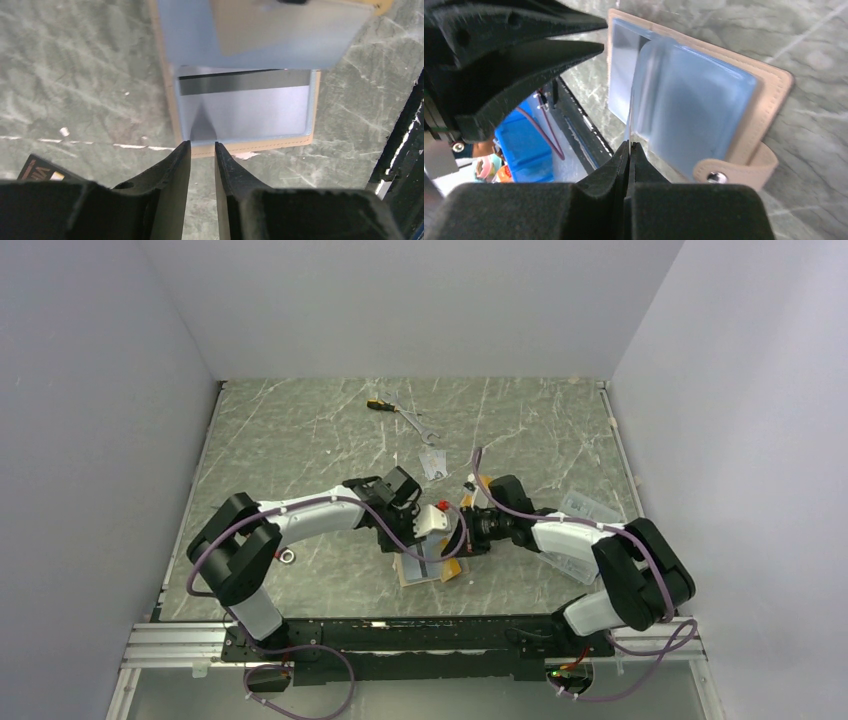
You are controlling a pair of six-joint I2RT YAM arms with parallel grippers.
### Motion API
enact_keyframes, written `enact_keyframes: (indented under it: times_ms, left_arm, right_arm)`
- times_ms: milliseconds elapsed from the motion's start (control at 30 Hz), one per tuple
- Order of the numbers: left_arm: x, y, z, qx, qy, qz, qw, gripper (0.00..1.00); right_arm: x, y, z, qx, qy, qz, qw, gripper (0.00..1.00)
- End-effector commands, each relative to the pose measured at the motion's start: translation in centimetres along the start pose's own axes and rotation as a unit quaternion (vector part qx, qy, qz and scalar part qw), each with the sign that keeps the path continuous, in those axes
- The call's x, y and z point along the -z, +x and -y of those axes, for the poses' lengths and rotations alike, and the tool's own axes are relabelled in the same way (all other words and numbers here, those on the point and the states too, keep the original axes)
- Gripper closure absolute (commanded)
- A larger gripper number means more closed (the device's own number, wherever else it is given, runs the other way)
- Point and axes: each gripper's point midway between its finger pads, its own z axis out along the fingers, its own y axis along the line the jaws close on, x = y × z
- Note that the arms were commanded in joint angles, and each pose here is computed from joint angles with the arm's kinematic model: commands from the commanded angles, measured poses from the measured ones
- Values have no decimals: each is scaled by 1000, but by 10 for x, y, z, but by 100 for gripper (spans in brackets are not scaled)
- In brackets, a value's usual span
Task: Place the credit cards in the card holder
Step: Insert the credit card into the card holder.
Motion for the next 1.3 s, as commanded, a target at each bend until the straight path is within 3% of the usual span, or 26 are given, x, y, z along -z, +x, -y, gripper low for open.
enact_keyframes:
  times_ms: [0, 333, 633, 1033, 1267]
  left_arm:
    - [34, -18, -16, 0, -4, 55, 998, 70]
    - [45, -14, -14, -21, -3, 76, 997, 69]
    - [47, -20, -11, -35, 5, 89, 995, 69]
    - [14, -44, 28, -88, 39, 103, 990, 69]
    - [1, -35, 30, -110, 38, 106, 988, 69]
  right_arm:
    - [-5, -24, -40, 37, -73, 19, 996, 100]
    - [-20, -25, -51, 56, -80, -4, 995, 100]
    - [-39, -13, -23, 21, -60, -32, 997, 100]
    - [-21, -24, -16, 18, -61, -11, 998, 100]
    - [-31, -17, 6, -9, -36, -6, 999, 100]
